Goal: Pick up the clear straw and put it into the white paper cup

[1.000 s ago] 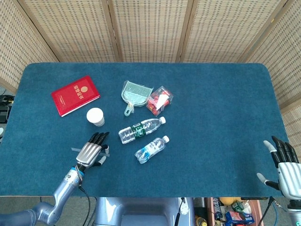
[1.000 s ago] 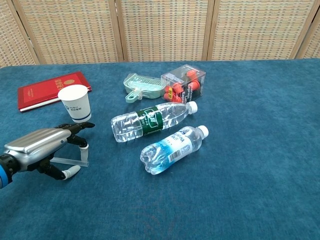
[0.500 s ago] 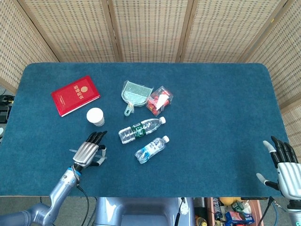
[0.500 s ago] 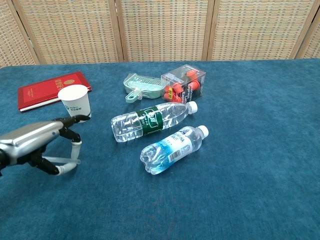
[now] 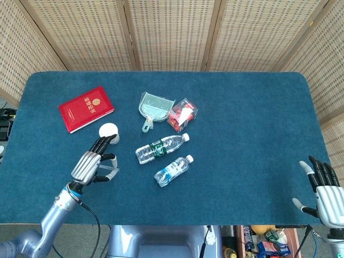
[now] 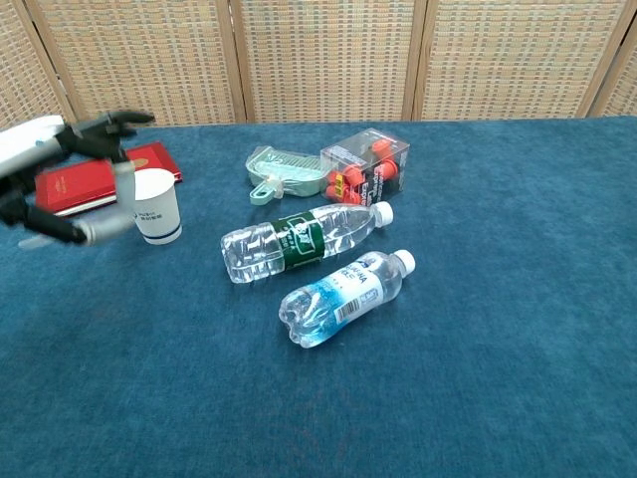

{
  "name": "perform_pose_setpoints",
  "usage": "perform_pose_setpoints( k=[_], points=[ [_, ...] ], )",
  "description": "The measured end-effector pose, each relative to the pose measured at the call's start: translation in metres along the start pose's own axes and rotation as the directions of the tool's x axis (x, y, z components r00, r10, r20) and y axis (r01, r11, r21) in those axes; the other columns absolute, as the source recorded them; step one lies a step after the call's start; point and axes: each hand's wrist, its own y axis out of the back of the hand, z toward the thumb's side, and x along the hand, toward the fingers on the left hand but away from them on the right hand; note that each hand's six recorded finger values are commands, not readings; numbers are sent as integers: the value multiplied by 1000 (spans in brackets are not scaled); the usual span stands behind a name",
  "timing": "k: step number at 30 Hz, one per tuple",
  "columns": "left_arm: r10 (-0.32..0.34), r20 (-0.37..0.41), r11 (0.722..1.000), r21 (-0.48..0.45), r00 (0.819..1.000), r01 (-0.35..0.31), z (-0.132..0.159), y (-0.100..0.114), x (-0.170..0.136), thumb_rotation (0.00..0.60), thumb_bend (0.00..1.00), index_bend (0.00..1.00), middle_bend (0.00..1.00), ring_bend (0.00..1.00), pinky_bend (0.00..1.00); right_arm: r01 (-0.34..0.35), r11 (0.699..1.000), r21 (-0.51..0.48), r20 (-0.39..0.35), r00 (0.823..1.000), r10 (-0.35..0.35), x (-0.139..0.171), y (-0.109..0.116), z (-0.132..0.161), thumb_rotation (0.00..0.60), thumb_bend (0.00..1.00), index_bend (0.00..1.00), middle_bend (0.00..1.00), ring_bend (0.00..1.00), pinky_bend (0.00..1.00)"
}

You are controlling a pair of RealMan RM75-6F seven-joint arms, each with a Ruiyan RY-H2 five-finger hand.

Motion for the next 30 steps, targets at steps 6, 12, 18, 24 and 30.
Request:
perform_pose_setpoints(
  k=[6, 12, 18, 24, 30],
  points=[
    [108, 50, 966, -242, 993, -93, 5, 34, 19, 600, 376, 657, 0, 0, 0, -5, 1000, 5, 3, 1000, 5, -1, -2, 0, 600, 0, 0, 0, 0, 0],
    [207, 76, 874, -462, 975, -149, -5, 63, 44, 600, 376, 657, 0, 0, 0, -18, 1000, 8, 13, 1000, 18, -4, -5, -2, 600, 0, 0, 0, 0, 0],
    [277, 68, 823, -531, 959, -200, -18, 72, 62, 600, 376, 657, 0, 0, 0, -32, 999, 6, 22, 999, 32, -7, -8, -3, 600, 0, 0, 0, 0, 0],
    [294, 33, 760, -614, 955, -213, -32, 64, 79, 600, 376, 657, 0, 0, 0, -37, 999, -4, 46, 998, 37, -12, -8, -10, 600, 0, 0, 0, 0, 0],
    [308, -25, 684, -689, 951, -240, -50, 53, 95, 600, 375, 657, 0, 0, 0, -41, 999, -8, 58, 997, 41, -15, -8, -14, 600, 0, 0, 0, 0, 0]
  ],
)
